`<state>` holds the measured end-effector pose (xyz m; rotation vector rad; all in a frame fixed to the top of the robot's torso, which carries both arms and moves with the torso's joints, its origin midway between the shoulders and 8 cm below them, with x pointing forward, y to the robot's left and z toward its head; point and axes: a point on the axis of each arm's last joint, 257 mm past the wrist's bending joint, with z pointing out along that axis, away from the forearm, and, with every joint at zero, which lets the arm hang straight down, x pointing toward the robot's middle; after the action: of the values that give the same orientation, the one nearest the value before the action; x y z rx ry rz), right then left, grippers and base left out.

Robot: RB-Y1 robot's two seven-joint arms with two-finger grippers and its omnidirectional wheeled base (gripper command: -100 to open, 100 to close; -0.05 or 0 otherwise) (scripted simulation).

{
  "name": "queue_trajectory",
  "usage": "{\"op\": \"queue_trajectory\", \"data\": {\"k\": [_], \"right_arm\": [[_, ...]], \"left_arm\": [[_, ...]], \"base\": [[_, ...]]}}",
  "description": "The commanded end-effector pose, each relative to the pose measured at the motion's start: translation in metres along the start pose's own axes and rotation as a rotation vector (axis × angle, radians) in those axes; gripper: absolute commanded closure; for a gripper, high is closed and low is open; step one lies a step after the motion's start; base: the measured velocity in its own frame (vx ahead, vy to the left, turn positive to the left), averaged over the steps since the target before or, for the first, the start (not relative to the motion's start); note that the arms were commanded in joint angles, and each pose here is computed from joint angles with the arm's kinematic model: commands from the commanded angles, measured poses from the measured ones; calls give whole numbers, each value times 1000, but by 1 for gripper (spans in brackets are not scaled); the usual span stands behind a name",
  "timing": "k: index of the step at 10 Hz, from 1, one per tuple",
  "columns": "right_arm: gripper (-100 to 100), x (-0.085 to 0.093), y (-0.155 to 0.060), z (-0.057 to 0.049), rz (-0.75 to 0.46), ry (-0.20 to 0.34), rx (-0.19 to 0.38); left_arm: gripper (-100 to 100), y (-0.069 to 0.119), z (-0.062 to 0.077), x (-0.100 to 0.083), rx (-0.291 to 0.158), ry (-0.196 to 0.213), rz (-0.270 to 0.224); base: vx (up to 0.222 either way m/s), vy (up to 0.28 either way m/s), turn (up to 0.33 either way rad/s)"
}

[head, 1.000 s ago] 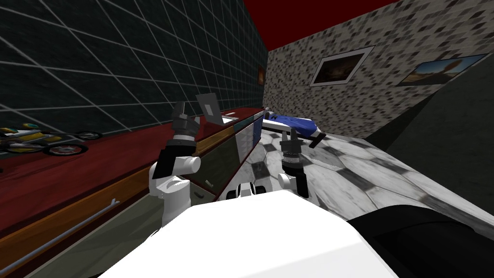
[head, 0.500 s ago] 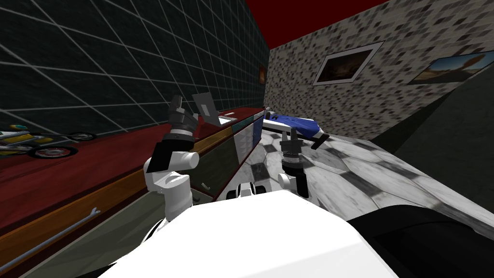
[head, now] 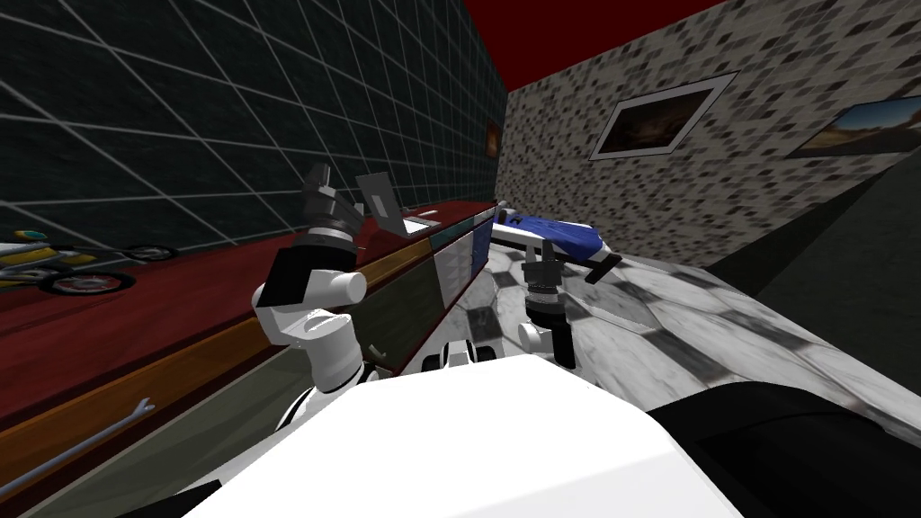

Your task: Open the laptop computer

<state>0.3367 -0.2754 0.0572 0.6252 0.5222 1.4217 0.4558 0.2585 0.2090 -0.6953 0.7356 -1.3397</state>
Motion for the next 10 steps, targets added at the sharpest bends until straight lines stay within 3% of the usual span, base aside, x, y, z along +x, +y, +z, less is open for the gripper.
{"op": "queue_trajectory", "data": {"k": [1, 6, 7, 9, 10], "right_arm": [[0, 0, 0, 0, 0, 0, 0], [0, 0, 0, 0, 0, 0, 0], [0, 0, 0, 0, 0, 0, 0], [0, 0, 0, 0, 0, 0, 0], [0, 0, 0, 0, 0, 0, 0]], "left_arm": [[-100, -9, 9, -10, -9, -28, -5], [-100, -12, 19, -18, -51, -58, -17], [-100, -23, 25, -28, -44, -86, -23], [-100, -19, 26, -28, -69, -88, -28], [-100, -29, 32, -38, -63, -117, -37]], "base": [[72, -56, 83], [46, -66, 40], [74, -65, 107], [53, -61, 22], [53, -81, 104]]}}
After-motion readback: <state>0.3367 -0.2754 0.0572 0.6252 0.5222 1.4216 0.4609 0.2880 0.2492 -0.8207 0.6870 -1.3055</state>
